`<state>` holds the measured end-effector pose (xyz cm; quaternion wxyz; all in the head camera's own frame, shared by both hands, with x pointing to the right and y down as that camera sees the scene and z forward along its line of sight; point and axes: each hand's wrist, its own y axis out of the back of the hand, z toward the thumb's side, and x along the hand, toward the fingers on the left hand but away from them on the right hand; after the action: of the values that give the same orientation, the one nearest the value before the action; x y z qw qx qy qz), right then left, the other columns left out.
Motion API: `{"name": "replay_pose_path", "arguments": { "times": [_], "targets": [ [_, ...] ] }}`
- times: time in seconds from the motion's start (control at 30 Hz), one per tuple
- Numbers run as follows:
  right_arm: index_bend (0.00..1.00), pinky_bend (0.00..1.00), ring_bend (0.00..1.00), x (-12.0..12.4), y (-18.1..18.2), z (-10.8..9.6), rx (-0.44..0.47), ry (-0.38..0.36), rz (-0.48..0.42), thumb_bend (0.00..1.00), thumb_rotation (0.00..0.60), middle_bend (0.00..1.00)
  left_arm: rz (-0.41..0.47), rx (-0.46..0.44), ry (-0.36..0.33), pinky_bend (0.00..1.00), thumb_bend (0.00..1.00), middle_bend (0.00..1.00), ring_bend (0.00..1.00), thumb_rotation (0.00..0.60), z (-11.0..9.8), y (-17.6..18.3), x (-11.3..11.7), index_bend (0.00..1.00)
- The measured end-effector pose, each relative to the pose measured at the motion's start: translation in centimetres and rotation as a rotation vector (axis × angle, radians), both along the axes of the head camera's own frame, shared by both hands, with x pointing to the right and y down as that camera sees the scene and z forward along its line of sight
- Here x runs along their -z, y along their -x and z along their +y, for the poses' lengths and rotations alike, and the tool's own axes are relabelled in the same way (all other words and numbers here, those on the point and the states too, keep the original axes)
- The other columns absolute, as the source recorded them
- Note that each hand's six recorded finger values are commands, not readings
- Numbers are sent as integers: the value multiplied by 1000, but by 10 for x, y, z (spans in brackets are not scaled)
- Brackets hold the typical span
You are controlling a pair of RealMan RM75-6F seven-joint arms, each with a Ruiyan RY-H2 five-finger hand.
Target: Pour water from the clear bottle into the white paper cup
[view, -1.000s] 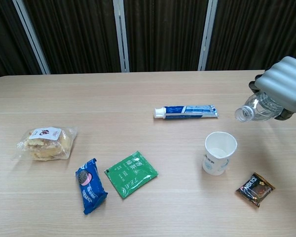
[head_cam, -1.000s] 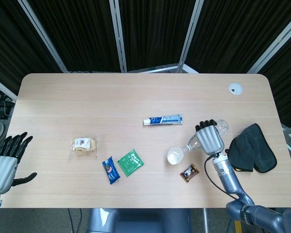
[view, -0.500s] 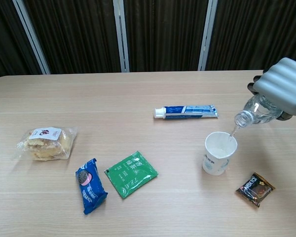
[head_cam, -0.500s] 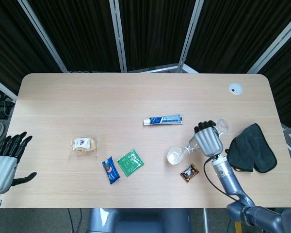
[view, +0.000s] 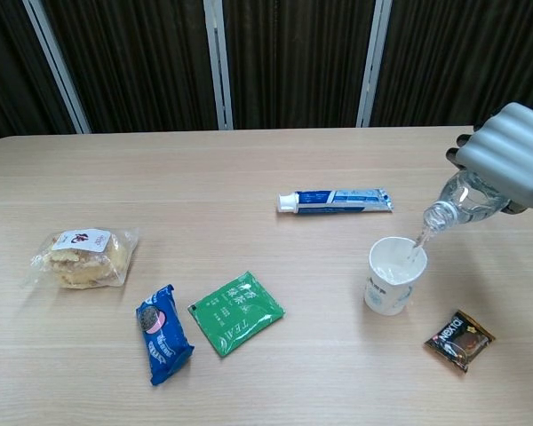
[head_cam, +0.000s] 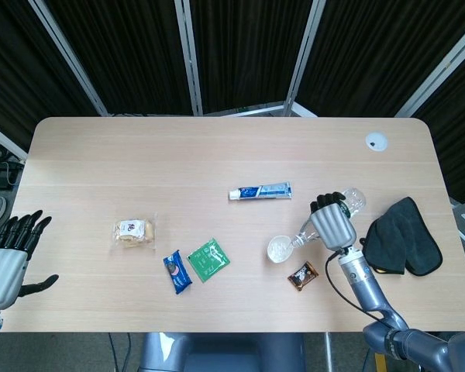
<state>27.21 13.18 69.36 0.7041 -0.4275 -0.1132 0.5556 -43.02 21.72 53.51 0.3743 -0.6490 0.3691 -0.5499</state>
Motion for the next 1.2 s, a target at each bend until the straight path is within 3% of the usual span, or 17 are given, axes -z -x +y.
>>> {"name": "replay_pose_path", "arguments": {
  "times": [0.67, 0.87, 1.2],
  "targets": [
    [589, 476, 648, -3, -4, -3, -35, 7, -5, 572, 600, 678, 1, 1, 4, 0, 0, 0, 0, 600, 0, 0, 0, 3],
    [589, 476, 648, -2, -4, -5, -121, 60, -126, 572, 600, 678, -2, 2, 7, 0, 0, 0, 0, 600, 0, 0, -1, 3],
    [590, 476, 648, 6, -6, -17, -322, 174, -467, 574, 600, 678, -10, 3, 17, 0, 0, 0, 0, 600, -1, 0, -5, 3]
  ]
}}
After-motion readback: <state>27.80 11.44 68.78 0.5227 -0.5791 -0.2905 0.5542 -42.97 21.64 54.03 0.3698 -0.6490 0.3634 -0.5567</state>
